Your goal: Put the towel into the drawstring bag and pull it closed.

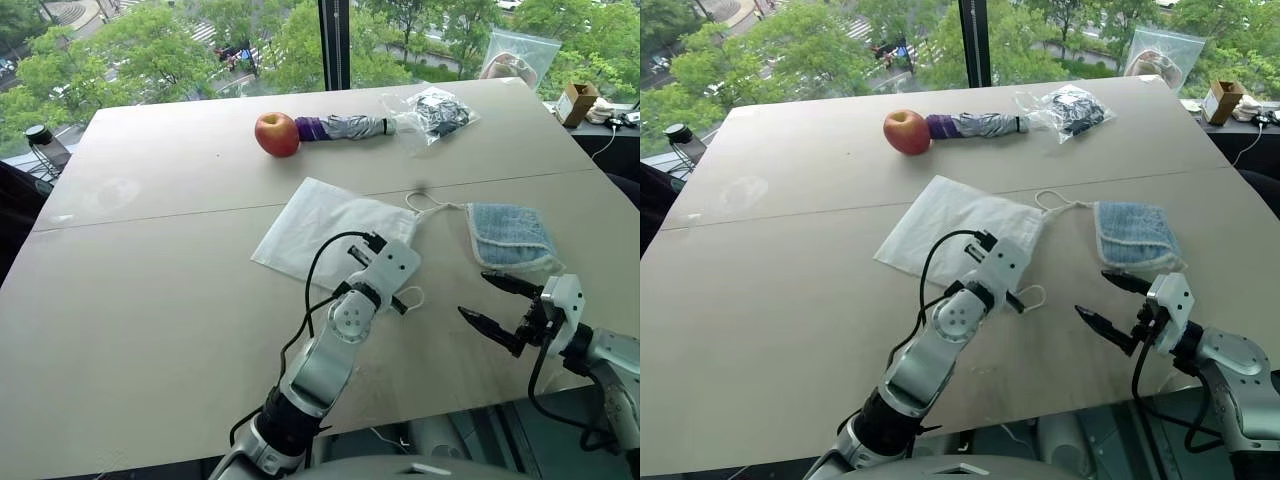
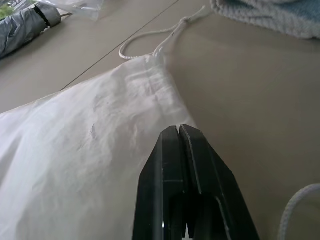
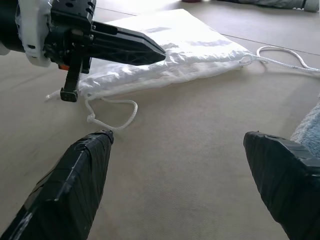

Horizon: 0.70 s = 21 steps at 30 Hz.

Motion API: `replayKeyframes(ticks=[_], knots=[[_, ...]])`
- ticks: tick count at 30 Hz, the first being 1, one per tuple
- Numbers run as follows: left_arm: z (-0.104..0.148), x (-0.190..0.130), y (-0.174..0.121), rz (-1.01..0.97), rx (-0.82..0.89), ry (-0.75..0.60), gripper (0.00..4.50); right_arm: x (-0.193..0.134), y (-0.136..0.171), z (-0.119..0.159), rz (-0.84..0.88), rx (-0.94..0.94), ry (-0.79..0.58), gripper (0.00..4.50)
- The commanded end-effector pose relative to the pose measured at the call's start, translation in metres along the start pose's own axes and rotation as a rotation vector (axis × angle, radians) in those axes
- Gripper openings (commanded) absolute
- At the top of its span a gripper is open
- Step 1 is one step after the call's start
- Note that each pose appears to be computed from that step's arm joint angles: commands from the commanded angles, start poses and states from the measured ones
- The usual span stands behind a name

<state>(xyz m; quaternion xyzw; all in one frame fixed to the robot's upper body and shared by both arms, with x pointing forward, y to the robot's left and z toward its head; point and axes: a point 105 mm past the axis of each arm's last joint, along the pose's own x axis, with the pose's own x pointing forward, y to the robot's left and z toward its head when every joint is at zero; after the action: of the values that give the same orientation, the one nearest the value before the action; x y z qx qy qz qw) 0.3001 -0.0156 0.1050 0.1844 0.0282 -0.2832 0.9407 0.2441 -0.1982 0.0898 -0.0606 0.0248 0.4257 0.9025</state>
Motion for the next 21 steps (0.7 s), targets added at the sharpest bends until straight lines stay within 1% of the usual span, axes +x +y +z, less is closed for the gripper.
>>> replayKeyframes(ticks=[1,2,3,4,5,11,16,21], knots=[[0.021,-0.005,-0.002,-0.017,-0.073,-0.079,0.83,-0.002,-0.003,0.008,-0.015,-0.032,-0.022,4.5],[0.018,-0.003,-0.004,-0.024,-0.072,-0.067,1.45,-0.002,-0.002,0.008,-0.016,-0.032,-0.022,4.5],[0.016,-0.001,-0.004,-0.025,-0.065,-0.055,1.67,-0.003,-0.002,0.008,-0.017,-0.031,-0.021,4.5],[0.013,0.001,-0.005,-0.027,-0.06,-0.037,2.24,-0.003,-0.002,0.008,-0.017,-0.03,-0.02,4.5],[0.01,0.003,-0.005,-0.029,-0.048,-0.022,2.45,-0.003,-0.002,0.008,-0.017,-0.031,-0.019,4.5],[0.007,0.009,-0.005,-0.003,0.028,0.042,2.45,-0.007,-0.003,0.008,-0.02,-0.032,-0.011,4.5],[-0.006,0.013,-0.006,-0.004,0.026,0.138,2.45,-0.006,0.0,0.008,-0.015,-0.031,-0.009,4.5],[-0.012,0.012,-0.005,0.013,0.069,0.19,2.45,-0.005,-0.002,0.008,-0.005,-0.033,-0.008,4.5]])
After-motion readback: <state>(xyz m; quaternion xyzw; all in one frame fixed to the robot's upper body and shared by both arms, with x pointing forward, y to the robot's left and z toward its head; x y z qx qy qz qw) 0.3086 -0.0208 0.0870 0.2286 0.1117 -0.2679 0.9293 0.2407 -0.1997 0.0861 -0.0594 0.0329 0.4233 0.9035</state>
